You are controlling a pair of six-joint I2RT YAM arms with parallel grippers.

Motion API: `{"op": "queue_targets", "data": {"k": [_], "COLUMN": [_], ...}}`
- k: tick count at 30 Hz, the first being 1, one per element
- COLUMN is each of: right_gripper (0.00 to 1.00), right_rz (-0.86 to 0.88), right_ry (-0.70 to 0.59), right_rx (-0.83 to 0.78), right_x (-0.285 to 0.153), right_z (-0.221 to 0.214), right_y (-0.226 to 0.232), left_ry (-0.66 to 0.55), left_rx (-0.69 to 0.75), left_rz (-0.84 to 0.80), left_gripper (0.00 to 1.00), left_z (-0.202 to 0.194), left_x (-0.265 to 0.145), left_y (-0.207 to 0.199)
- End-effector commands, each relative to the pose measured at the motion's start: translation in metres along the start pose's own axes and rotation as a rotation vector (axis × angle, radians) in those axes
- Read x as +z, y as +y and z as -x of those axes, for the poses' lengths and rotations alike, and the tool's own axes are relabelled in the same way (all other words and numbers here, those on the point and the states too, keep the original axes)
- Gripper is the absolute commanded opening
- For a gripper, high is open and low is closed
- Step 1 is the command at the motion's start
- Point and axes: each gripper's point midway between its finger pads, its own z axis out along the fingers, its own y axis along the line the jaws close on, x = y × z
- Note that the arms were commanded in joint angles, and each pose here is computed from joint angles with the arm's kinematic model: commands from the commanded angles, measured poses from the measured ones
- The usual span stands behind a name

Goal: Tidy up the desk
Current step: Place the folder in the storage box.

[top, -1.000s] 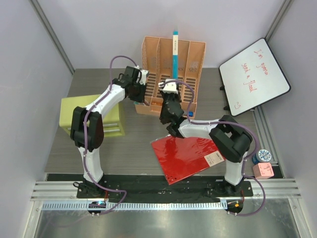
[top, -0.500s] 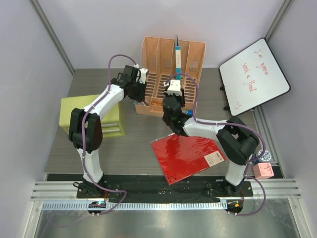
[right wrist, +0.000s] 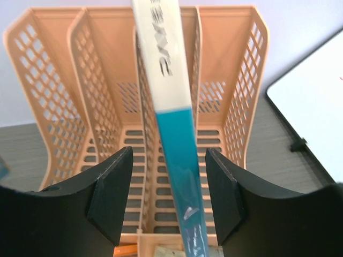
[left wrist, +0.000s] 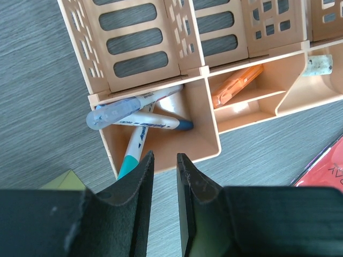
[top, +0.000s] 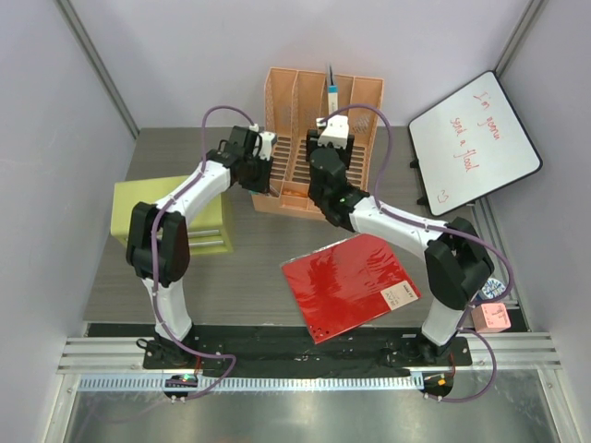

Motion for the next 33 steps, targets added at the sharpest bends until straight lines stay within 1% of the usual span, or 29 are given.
{"op": "queue_targets", "data": {"k": [1,6,8,9,11,12,13,15,16,18,19,23,25,26,27,29,33], "right_gripper": [0.61,0.56,0.53,0.52,0.45,0.42,0.37,0.31,0.21,0.11,0.02,0.01,0.01,0.01,0.01,0.01,0.01], "right_rz": [0.034,0.056,0.053,0.053,0.052,0.054,0.056,0.055,0.060,0.051,0.059,0.063,0.063,0.075,0.084,0.094,0.112], "right_ry": [-0.113,-0.182,-0.191,-0.207,-0.198,-0.204,-0.201,-0.190,-0.190,-0.185,-0.183,-0.174,-0.190,-0.225,-0.221,-0.258,-0.232], "right_rx": [0.124,0.146,0.124,0.136,0.118,0.127,0.126,0.127,0.131,0.131,0.138,0.149,0.160,0.192,0.184,0.222,0.228], "right_x": [0.007,0.017,0.024,0.025,0.033,0.035,0.037,0.041,0.042,0.045,0.045,0.048,0.044,0.041,0.039,0.032,0.029], "right_z": [0.077,0.118,0.121,0.132,0.129,0.135,0.134,0.131,0.131,0.132,0.132,0.136,0.141,0.149,0.140,0.150,0.142], "right_y": [0.001,0.007,0.008,0.008,0.007,0.007,0.008,0.005,0.005,0.001,0.002,-0.004,-0.009,-0.010,-0.011,-0.016,-0.016], "left_ry": [-0.102,-0.106,-0.107,-0.109,-0.109,-0.112,-0.115,-0.117,-0.119,-0.117,-0.119,-0.122,-0.125,-0.125,-0.125,-0.125,-0.129], "left_rx": [0.005,-0.003,-0.004,-0.004,-0.004,-0.002,0.000,0.003,0.002,0.001,0.000,-0.001,-0.004,-0.005,-0.007,-0.008,-0.009], "left_rz": [-0.023,-0.030,-0.033,-0.032,-0.030,-0.027,-0.024,-0.018,-0.020,-0.020,-0.017,-0.018,-0.017,-0.019,-0.019,-0.021,-0.022], "left_gripper": [0.24,0.24,0.24,0.24,0.24,0.24,0.24,0.24,0.24,0.24,0.24,0.23,0.24,0.23,0.23,0.24,0.23], "left_z": [0.024,0.023,0.022,0.022,0.021,0.022,0.022,0.022,0.023,0.022,0.022,0.022,0.023,0.023,0.023,0.023,0.024], "left_x": [-0.021,-0.022,-0.023,-0.023,-0.024,-0.024,-0.025,-0.025,-0.025,-0.025,-0.024,-0.025,-0.026,-0.026,-0.026,-0.025,-0.027], "left_y": [-0.008,-0.009,-0.010,-0.010,-0.009,-0.009,-0.008,-0.007,-0.008,-0.008,-0.007,-0.007,-0.007,-0.008,-0.008,-0.008,-0.009]}}
